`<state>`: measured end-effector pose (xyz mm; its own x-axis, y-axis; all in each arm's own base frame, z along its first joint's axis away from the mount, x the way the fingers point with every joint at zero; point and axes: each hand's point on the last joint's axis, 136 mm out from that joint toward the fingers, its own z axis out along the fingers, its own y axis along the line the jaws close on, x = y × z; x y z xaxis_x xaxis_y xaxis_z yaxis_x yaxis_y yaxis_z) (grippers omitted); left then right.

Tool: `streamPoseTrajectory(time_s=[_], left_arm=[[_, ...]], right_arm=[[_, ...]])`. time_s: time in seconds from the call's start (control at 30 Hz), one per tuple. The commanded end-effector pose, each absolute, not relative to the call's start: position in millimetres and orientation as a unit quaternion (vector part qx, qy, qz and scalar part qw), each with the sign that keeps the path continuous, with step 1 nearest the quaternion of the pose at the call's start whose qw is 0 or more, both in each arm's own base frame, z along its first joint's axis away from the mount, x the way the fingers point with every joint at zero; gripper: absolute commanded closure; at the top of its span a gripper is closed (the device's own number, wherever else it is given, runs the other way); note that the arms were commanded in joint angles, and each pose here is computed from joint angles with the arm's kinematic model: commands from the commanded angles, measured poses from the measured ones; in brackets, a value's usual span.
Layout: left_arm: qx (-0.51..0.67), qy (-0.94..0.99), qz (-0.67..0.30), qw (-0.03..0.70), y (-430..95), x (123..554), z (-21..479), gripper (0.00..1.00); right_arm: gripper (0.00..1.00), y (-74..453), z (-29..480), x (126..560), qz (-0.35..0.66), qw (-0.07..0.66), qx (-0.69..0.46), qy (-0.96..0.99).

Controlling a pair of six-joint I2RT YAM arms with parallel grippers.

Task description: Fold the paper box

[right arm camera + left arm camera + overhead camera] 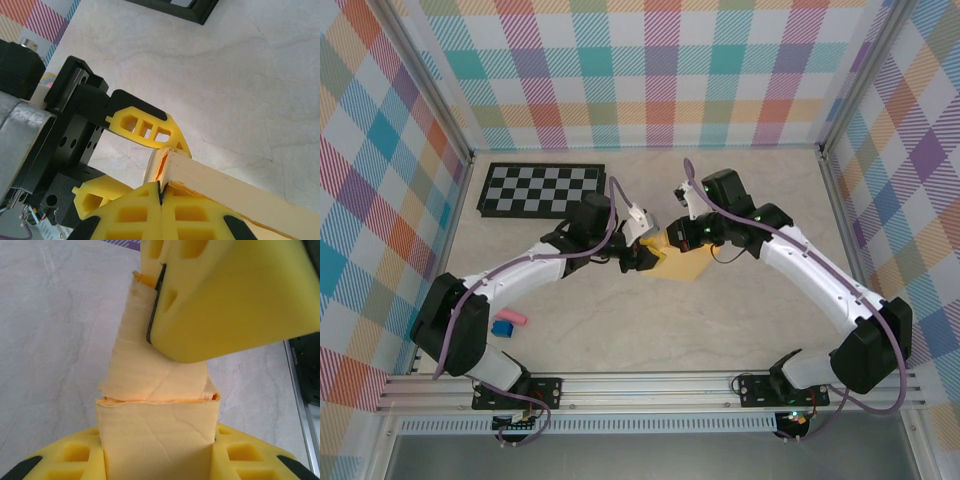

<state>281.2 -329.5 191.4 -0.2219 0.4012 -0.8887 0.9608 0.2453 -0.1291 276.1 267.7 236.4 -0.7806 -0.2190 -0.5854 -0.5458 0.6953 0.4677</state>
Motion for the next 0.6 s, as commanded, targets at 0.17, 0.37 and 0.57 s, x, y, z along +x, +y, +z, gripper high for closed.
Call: streamPoseTrajectory(time_s=[0.17, 0.37, 0.57], left_arm=[[0.487, 0.662, -0.385, 0.419, -344, 291, 223, 0.76], [0.452, 0.690, -0.373, 0.424, -343, 306, 220, 0.76], [0.410, 0.702, -0.376, 0.444, -344, 321, 222, 0.76]], right_arm=[[1.00, 291, 250, 256, 0.380, 0.247, -0.238, 0.859], [1.00, 298, 250, 256, 0.402, 0.230, -0.208, 0.862], [0.98, 293, 237, 264, 0.392, 0.242, -0.152, 0.874]])
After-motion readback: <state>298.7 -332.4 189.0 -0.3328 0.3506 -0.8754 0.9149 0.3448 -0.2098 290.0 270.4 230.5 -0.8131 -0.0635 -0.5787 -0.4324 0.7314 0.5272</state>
